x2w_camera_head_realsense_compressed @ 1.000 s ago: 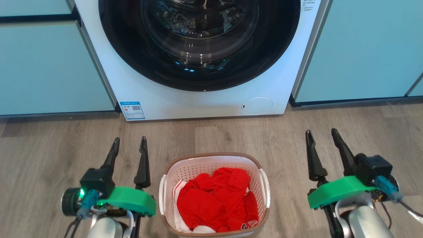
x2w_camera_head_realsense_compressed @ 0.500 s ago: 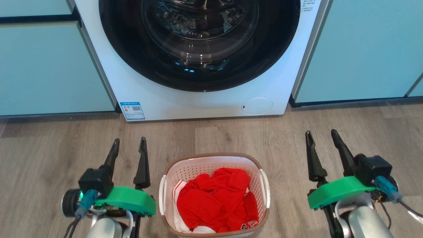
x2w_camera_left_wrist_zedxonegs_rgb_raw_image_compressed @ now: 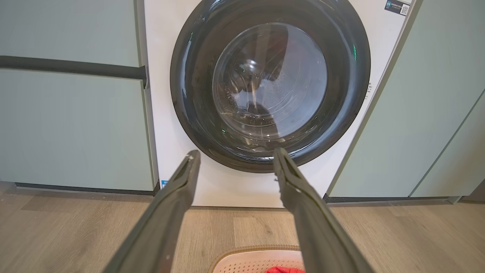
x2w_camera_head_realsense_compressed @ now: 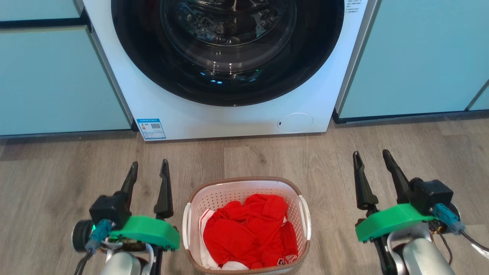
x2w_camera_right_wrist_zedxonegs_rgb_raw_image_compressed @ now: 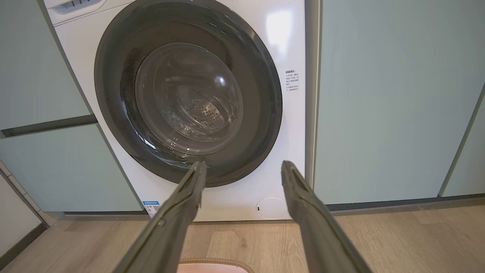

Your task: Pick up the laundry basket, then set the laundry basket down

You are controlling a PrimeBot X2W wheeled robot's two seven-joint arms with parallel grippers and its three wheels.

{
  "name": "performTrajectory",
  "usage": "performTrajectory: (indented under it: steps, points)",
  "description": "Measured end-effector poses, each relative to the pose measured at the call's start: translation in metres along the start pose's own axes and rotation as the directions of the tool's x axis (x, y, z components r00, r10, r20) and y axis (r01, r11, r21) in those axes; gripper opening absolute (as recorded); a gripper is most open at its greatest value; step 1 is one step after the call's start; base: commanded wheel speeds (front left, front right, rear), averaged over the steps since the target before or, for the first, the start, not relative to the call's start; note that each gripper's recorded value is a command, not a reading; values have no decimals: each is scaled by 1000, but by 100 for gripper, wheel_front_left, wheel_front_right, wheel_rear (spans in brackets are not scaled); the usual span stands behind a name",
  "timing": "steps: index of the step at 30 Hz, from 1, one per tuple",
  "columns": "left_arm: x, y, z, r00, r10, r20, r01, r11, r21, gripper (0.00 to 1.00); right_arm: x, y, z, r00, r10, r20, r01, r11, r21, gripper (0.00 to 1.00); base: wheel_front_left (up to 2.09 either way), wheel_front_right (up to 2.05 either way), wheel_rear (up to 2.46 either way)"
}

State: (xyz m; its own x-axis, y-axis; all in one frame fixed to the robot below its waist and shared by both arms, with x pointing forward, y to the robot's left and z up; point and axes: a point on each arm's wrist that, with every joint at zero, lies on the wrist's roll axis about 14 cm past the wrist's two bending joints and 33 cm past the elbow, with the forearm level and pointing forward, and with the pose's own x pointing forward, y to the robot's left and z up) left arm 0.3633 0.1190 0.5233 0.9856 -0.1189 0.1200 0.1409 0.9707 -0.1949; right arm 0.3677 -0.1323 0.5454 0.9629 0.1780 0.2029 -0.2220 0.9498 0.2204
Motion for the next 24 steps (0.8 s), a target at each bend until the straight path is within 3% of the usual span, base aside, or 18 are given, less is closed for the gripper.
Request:
performTrajectory:
  steps: [19, 20, 24]
  points:
    - [-1, 0, -3, 1000, -4, -9, 4, 1000, -21, 100, -1, 0, 0, 1000, -2, -1, 2, 1000, -2, 100, 0, 0, 0]
    - [-1, -1, -3, 1000, -5, -11, 5, 1000, -27, 0, -1, -1, -1, 1000, -2, -3, 2, 1000, -2, 0, 0, 0, 0]
    - [-15, 5, -32, 994, 13, -105, -15, 1000, -23, 0, -14, -6, -28, 995, -26, -94, 27, 1000, 6, 0, 0, 0, 0]
